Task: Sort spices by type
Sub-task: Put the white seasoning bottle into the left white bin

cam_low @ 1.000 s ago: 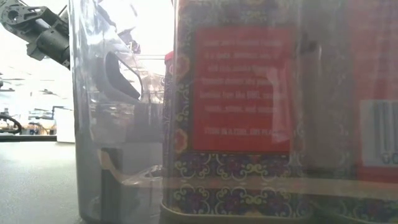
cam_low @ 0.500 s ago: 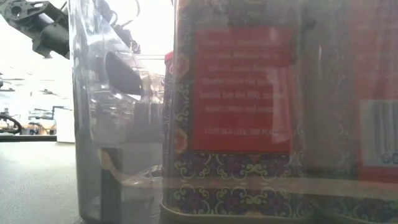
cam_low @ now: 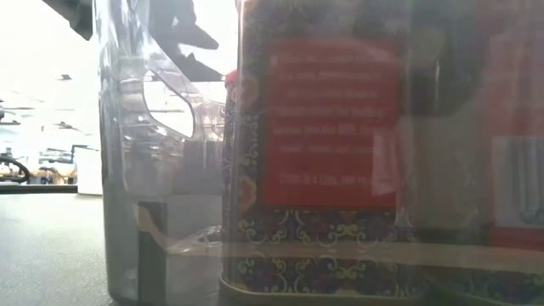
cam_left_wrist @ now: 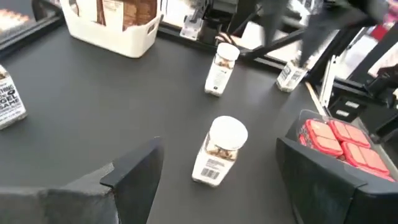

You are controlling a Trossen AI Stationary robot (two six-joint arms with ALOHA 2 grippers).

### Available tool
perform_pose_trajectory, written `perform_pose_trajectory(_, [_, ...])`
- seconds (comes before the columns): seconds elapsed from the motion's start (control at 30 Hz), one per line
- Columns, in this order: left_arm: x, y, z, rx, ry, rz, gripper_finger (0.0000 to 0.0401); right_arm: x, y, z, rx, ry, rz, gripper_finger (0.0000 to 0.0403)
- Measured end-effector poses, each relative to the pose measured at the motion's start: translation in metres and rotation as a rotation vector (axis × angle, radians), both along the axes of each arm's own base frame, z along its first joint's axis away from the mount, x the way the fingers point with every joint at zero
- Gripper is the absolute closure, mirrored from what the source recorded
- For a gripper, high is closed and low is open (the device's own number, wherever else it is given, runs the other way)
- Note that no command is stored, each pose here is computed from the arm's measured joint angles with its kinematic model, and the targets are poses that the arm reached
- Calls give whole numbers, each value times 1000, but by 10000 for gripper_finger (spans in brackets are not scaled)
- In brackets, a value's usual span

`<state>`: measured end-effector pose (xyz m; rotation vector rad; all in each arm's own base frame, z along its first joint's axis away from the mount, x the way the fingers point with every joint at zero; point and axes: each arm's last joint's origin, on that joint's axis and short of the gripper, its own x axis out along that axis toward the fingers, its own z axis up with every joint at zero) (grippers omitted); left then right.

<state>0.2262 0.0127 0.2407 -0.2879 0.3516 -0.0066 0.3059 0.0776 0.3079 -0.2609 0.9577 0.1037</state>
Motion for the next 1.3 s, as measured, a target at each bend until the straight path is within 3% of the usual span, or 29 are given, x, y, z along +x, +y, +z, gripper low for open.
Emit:
perform_pose_trajectory(0.13, [3,-1,26,-7,64,-4,90,-36,-24,-22,-5,-145,-4,151])
perform_pose_trajectory(0.27, [9,-9,42,35,17,-45,90,-63,-35,-38,27,-311,-20,156])
perform_pose_trajectory(0.5, [41,-22,17,155,38,-100,90,-96,-39,-46,155,-406,-79,156])
perform_pose_trajectory(0.73, [77,-28,-23,290,38,-175,90,-101,-40,-37,255,-473,-153,156])
perform_pose_trajectory(1.03, [104,-30,-54,353,-48,-217,90,-96,-38,-40,248,-464,-146,156])
perform_pose_trajectory(1.3, [116,-25,-76,332,-56,-210,90,-96,-38,-41,210,-463,-115,156])
